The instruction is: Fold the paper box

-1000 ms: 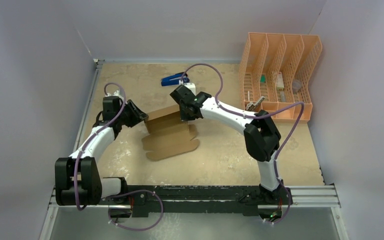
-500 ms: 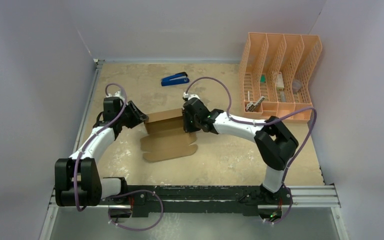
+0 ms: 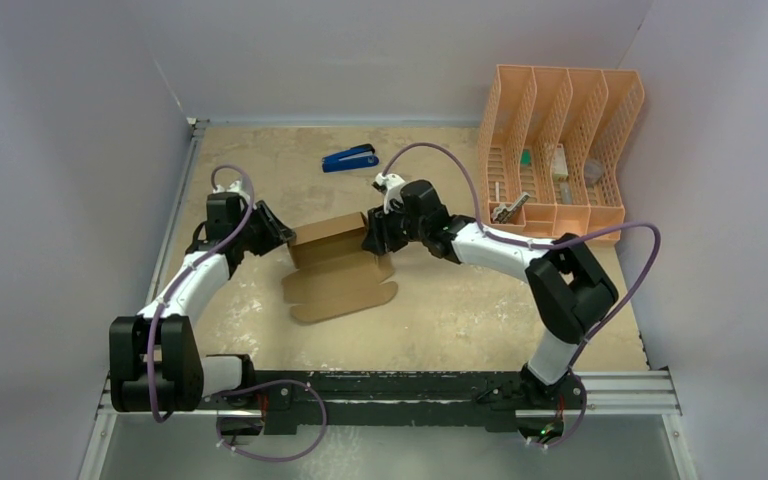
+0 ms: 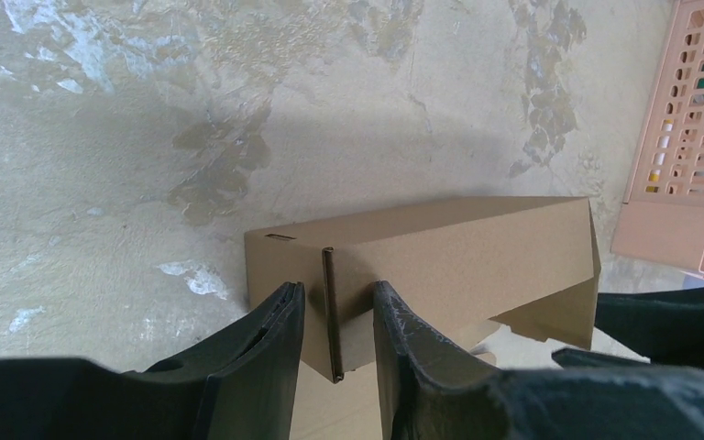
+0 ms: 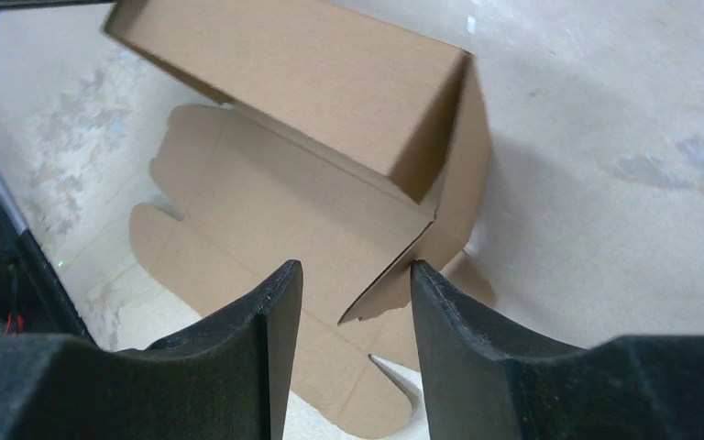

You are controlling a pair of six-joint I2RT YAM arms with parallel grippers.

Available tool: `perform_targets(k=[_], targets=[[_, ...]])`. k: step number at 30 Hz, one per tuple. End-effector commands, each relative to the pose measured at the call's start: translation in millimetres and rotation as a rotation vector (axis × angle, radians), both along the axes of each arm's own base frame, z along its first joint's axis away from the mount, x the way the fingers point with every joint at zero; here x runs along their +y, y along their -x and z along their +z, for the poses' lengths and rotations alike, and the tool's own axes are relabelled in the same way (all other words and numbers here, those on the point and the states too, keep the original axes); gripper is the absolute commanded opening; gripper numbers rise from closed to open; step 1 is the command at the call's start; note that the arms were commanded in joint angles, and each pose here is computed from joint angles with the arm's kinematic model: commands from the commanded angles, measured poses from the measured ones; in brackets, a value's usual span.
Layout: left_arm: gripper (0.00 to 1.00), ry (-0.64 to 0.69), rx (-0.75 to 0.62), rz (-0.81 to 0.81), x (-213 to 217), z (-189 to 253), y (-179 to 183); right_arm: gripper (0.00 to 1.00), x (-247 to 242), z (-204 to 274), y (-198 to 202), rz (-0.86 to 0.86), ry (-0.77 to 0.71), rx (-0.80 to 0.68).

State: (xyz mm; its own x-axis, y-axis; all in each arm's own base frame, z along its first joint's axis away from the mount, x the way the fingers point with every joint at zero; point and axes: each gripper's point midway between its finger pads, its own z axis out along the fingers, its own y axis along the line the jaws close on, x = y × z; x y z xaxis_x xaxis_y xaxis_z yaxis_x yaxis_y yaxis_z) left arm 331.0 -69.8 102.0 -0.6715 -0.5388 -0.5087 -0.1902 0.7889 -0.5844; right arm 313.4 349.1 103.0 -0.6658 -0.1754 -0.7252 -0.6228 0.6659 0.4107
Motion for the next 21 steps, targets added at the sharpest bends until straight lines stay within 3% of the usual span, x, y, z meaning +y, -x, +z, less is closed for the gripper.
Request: perform_targets(k=[1,6,12,21], targets=[[0.33,-0.038,-0.007,-0.025,2.3,4.9,-5.0,0.51,25.2,31.1,14.3,0.262,-0.099,-0.141],[0.33,-0.027,-0.012,-0.036,-0.6,6.0,-7.1,0.51,37.0,28.5,16.6,0.340,-0.115,-0.117],[0.33,-0.036,-0.006,-0.038,0.4,4.1,-6.4,0.52,38.9,24.9,6.2,0.285,-0.122,-0.136],[0.33,-0.069,0.001,-0.029,5.7,1.6,-6.1,0.52,15.3,39.9,3.9,0.247,-0.020,-0.210]])
